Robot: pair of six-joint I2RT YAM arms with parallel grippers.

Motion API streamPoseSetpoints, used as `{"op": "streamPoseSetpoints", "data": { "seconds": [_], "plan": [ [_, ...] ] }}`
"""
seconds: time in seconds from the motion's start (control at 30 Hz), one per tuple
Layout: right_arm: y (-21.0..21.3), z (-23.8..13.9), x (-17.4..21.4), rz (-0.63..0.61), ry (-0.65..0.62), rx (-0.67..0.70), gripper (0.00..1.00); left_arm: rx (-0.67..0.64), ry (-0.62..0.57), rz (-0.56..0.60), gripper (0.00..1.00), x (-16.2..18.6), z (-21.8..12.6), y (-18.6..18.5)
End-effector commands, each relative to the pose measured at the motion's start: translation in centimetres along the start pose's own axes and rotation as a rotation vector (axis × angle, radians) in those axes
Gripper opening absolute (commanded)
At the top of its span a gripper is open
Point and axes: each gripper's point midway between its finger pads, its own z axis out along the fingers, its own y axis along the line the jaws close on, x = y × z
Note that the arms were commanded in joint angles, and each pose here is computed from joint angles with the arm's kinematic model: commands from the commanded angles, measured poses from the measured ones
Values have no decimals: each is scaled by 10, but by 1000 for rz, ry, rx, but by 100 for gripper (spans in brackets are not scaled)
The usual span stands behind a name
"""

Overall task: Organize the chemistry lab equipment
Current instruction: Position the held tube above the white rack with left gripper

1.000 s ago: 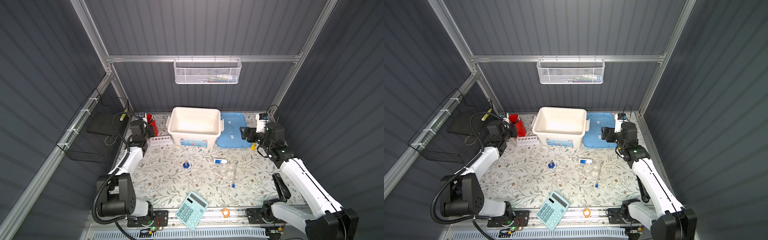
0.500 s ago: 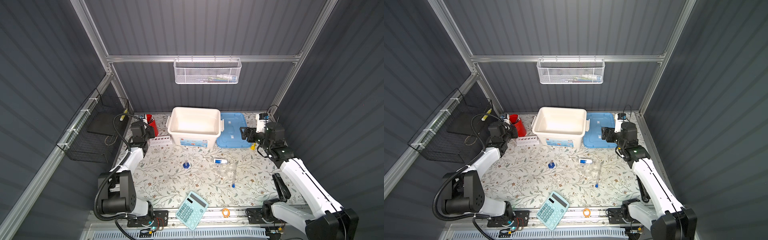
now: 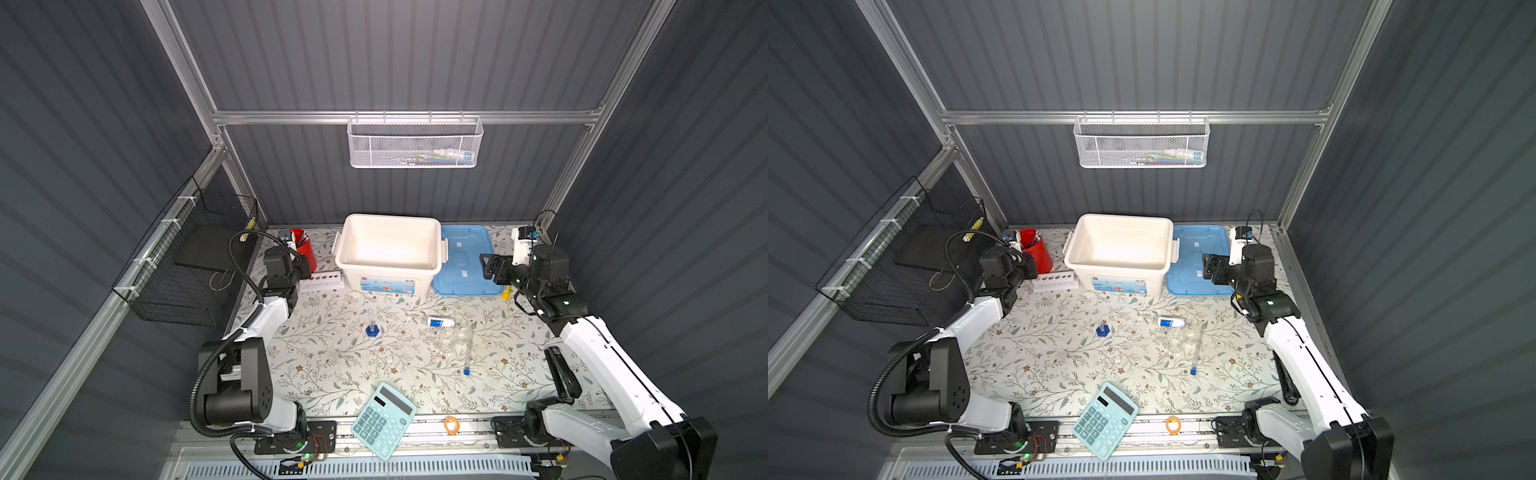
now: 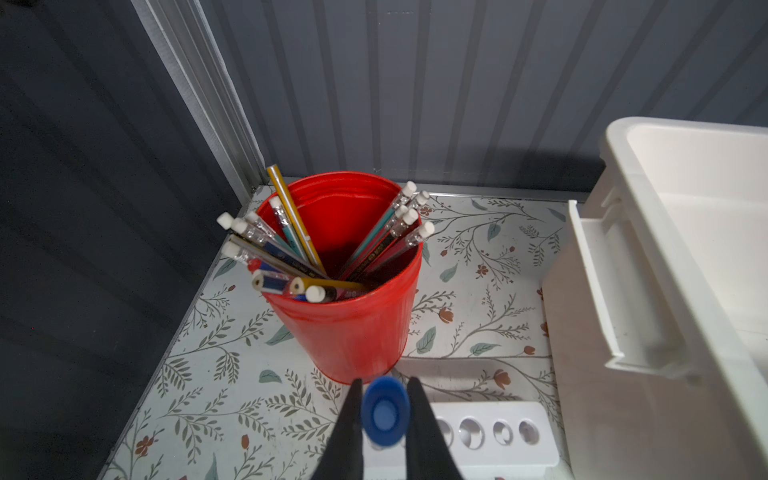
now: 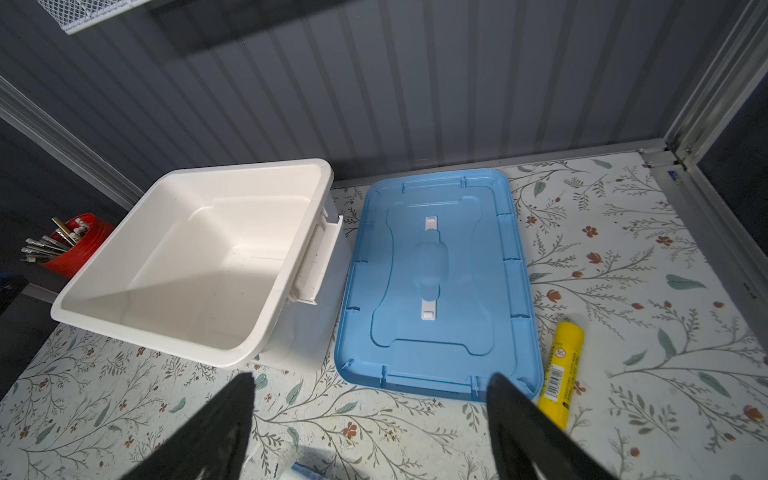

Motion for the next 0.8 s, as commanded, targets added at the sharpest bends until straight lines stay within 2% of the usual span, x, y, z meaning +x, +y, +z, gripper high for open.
{"op": "streamPoseSetpoints", "data": {
  "seconds": [0.0,0.77],
  "plan": [
    [-2,-2,-5,2,-14,13,87,-9,-9,-19,0,3,3,3],
    [-5,1,0,19,3,25,87,-2,-3,-30,0,18,15,2]
  ]
}}
